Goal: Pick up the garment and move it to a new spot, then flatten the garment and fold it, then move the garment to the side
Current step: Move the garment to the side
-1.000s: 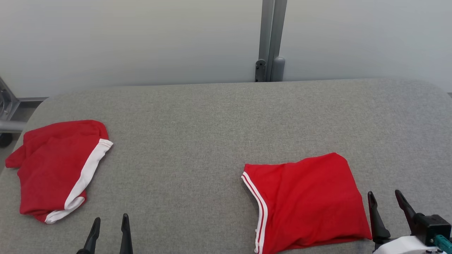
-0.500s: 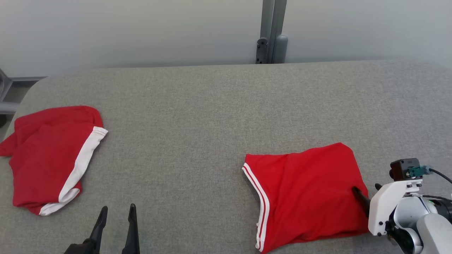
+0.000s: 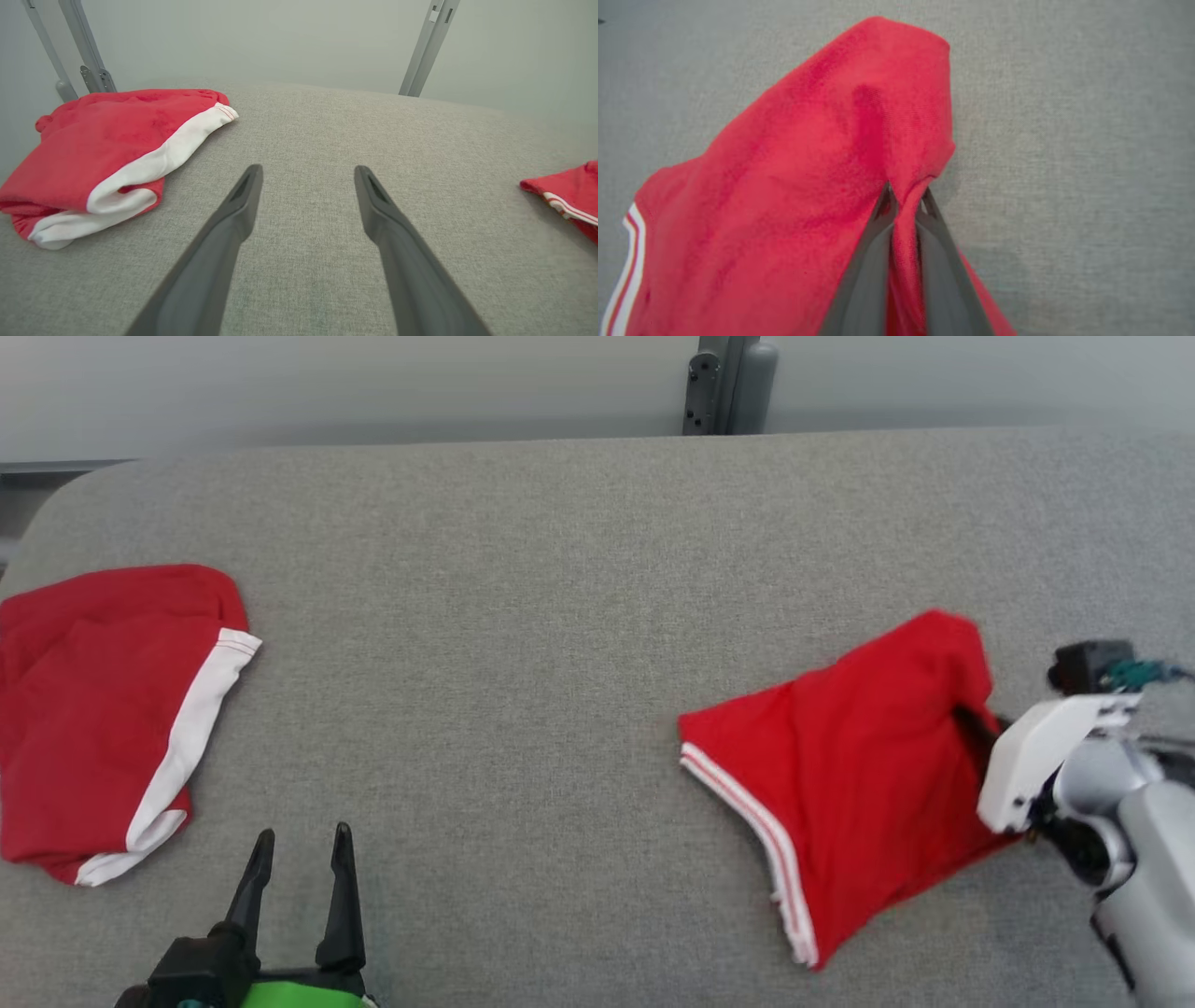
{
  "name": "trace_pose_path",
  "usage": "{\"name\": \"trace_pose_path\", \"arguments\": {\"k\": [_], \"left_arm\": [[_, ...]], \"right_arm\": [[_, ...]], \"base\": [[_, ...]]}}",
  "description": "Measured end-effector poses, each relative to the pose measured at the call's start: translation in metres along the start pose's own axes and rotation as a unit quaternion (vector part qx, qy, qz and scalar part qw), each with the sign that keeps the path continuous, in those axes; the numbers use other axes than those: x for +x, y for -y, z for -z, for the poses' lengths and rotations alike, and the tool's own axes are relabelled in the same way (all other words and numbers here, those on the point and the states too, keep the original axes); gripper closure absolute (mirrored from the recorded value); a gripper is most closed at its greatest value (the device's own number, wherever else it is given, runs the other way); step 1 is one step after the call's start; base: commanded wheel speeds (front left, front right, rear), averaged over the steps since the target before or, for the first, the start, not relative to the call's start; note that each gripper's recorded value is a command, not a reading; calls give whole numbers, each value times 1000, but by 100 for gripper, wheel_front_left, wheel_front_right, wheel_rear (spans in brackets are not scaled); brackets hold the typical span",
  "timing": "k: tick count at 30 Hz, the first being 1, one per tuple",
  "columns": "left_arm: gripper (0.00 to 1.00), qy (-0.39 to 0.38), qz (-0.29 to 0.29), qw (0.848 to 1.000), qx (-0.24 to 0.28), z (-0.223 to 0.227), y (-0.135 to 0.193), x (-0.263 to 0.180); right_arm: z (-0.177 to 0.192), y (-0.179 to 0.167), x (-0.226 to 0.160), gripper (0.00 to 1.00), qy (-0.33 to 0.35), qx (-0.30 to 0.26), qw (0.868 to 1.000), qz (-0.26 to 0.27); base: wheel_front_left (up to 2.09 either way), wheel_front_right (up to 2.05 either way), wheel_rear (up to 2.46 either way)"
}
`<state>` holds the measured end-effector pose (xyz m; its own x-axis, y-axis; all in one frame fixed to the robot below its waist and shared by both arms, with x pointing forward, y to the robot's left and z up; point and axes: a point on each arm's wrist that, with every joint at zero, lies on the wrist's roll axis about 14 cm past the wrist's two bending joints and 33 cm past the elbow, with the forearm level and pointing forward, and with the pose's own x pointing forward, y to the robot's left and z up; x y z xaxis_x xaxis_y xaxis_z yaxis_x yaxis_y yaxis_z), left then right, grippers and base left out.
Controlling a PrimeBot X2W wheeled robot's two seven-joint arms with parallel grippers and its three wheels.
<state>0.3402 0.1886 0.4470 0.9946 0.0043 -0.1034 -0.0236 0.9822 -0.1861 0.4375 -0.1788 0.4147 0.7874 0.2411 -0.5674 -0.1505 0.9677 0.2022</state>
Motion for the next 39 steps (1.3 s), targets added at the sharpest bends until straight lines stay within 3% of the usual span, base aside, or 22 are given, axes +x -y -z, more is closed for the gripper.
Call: {"name": "trace_pose_path", "arguments": {"k": [4,7,12,19,20,21,24,28,30,32,34,39], "left_arm": [[0,-4,28,999,17,3,14,23],[0,-12,46,999,27,9,23,39],[0,-29,64,997,34,24,30,58],[0,-69,68,994,44,51,26,63],[0,-71,66,994,44,53,24,63],[0,-71,63,994,45,53,22,62],[0,-70,53,995,47,51,16,61],[0,-62,43,996,43,44,11,56],[0,-61,33,997,37,42,7,50],[0,-60,22,997,32,40,2,43],[0,-57,17,998,25,37,1,34],[0,-45,0,999,6,27,-2,10]], "right_arm": [[-66,57,-4,100,67,-27,995,62],[-87,113,-13,100,70,-66,986,135],[-94,188,-28,100,49,-84,968,233],[-92,249,-42,100,20,-132,937,322],[-93,253,-43,19,19,-135,934,330],[-92,257,-42,0,15,-142,931,336],[-116,251,-39,0,71,-183,922,335],[-170,218,-40,0,209,-217,902,310],[-183,190,-38,0,282,-190,898,279],[-192,166,-42,0,325,-197,890,253],[-195,140,-53,0,361,-200,882,226],[-164,68,-74,0,394,-200,886,141]], "base": [[0,0,0],[0,0,0],[0,0,0],[0,0,0],[0,0,0],[0,0,0],[0,0,0],[0,0,0],[0,0,0],[0,0,0],[0,0,0],[0,0,0]]}}
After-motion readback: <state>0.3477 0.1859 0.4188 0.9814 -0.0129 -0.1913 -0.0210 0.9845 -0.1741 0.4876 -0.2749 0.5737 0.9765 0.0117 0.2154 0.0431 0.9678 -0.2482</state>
